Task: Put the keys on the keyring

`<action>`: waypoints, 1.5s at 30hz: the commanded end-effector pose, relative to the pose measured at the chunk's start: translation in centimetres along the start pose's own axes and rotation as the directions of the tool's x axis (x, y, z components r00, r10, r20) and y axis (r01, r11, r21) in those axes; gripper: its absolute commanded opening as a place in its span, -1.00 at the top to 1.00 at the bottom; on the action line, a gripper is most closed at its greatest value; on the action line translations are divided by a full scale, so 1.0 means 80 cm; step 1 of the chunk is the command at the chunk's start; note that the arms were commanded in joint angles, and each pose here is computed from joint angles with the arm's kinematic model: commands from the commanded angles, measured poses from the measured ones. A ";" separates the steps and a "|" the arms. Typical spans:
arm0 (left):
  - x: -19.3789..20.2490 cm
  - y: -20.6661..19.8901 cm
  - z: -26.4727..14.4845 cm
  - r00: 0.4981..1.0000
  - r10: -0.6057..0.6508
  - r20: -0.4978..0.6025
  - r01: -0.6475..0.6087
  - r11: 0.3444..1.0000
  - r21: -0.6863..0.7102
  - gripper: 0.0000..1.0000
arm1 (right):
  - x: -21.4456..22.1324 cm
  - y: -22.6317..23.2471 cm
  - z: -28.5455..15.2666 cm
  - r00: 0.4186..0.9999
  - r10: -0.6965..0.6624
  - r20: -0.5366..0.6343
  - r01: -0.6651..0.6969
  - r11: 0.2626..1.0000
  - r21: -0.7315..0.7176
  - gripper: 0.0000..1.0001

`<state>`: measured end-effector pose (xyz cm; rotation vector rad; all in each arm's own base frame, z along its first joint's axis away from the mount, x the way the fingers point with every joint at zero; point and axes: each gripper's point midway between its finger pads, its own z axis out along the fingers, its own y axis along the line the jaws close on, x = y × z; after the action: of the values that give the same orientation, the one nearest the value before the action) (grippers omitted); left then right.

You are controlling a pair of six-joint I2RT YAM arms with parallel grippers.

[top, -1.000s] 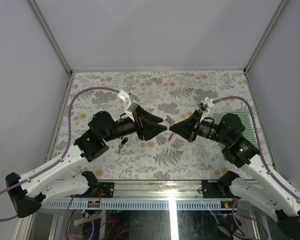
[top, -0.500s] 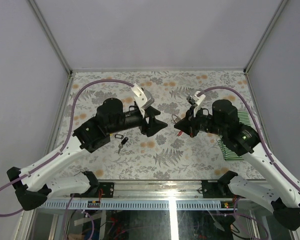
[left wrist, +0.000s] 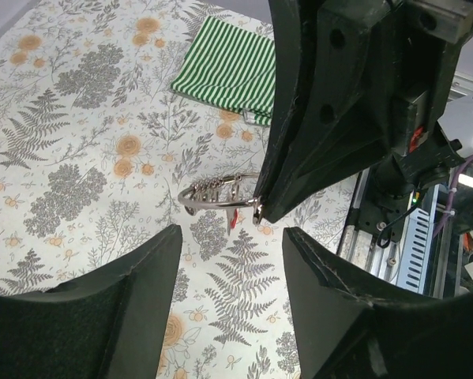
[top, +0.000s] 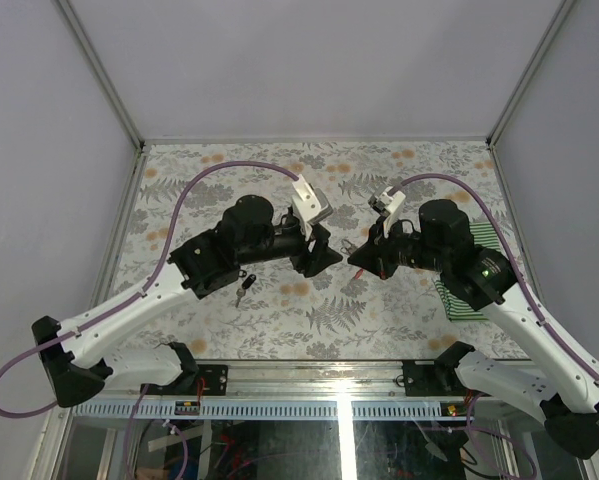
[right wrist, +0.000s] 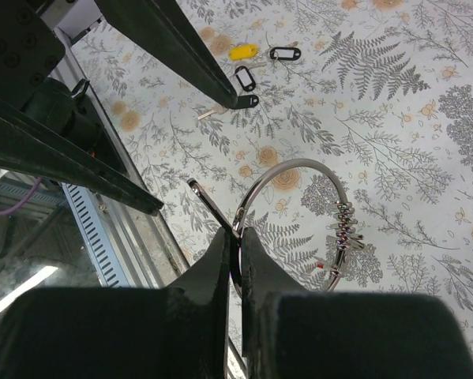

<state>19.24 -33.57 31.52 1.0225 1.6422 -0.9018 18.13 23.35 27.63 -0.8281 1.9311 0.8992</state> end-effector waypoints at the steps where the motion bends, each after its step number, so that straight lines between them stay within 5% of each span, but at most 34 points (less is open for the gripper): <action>1: -0.037 -0.012 -0.001 0.996 0.037 0.083 -0.040 0.999 0.033 -0.09 | -0.031 0.016 -0.005 0.996 -0.029 0.083 0.034 0.998 -0.055 1.00; 16: -0.038 -0.019 0.011 0.996 0.044 0.075 -0.049 0.997 0.065 0.08 | -0.029 0.024 -0.003 0.995 -0.022 0.093 0.031 0.995 -0.095 1.00; 25: -0.040 -0.021 0.014 0.997 0.039 0.073 -0.044 0.996 0.074 0.78 | -0.029 0.024 -0.001 0.995 -0.018 0.098 0.027 0.995 -0.097 1.00; 31: -0.038 -0.022 0.009 0.996 0.037 0.076 -0.042 0.996 0.073 1.00 | -0.034 0.024 -0.005 0.992 -0.012 0.122 0.022 0.996 -0.087 0.99; 38: -0.037 -0.022 -0.004 0.992 0.024 0.124 -0.031 0.998 0.054 1.00 | -0.050 0.028 -0.020 0.979 0.030 0.204 -0.016 0.997 -0.072 0.16; 45: -0.042 -0.022 -0.025 0.970 0.015 0.243 -0.022 0.999 0.028 1.00 | -0.059 0.022 -0.037 0.948 0.139 0.286 -0.138 0.990 -0.023 -0.13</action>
<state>17.38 -33.39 31.72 1.0224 1.5748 -0.9642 16.77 23.35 31.35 -0.6898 1.7922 1.0299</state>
